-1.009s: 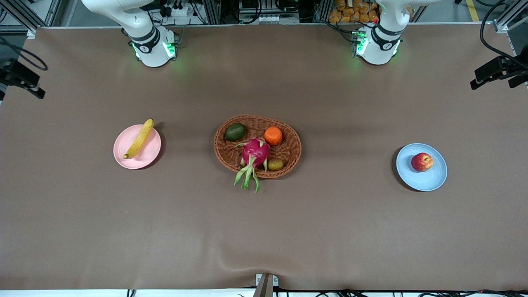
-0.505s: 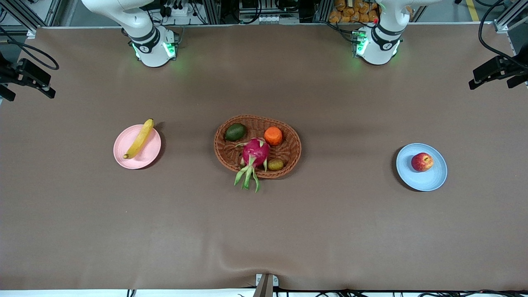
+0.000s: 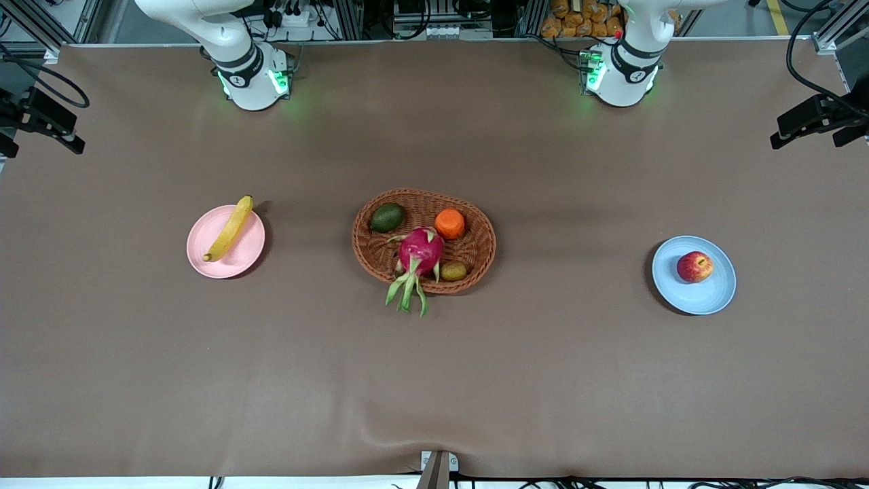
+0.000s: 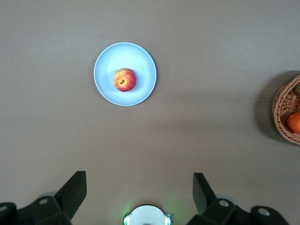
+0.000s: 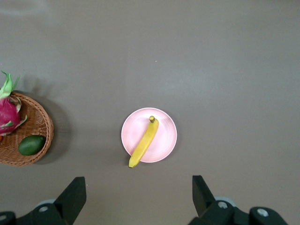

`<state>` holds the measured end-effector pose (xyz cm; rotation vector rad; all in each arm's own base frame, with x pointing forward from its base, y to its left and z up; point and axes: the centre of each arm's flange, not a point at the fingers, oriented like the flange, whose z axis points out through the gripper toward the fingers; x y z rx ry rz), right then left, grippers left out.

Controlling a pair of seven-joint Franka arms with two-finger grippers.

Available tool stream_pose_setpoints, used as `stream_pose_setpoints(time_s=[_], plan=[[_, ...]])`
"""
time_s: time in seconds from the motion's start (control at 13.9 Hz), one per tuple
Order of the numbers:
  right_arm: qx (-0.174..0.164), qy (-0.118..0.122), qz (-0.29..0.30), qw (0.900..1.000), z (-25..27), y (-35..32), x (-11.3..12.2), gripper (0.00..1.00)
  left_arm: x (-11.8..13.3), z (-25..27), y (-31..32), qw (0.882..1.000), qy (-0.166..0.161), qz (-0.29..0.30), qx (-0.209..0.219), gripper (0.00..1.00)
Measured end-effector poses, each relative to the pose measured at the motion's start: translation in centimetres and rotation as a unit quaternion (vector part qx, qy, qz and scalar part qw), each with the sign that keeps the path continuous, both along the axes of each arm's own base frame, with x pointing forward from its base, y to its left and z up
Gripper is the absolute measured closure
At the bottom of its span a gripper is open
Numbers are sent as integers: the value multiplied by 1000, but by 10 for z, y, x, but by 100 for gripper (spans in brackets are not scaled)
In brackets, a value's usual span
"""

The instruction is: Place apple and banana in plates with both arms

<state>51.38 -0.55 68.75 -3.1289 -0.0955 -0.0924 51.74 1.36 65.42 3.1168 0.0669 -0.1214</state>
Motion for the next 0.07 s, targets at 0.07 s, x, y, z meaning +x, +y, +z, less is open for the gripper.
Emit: stream_pose_setpoints(time_s=[0.07], plan=[[-3,2,3,1000,0,6,-1,0,0,0,0,1000,0,0,0,0]])
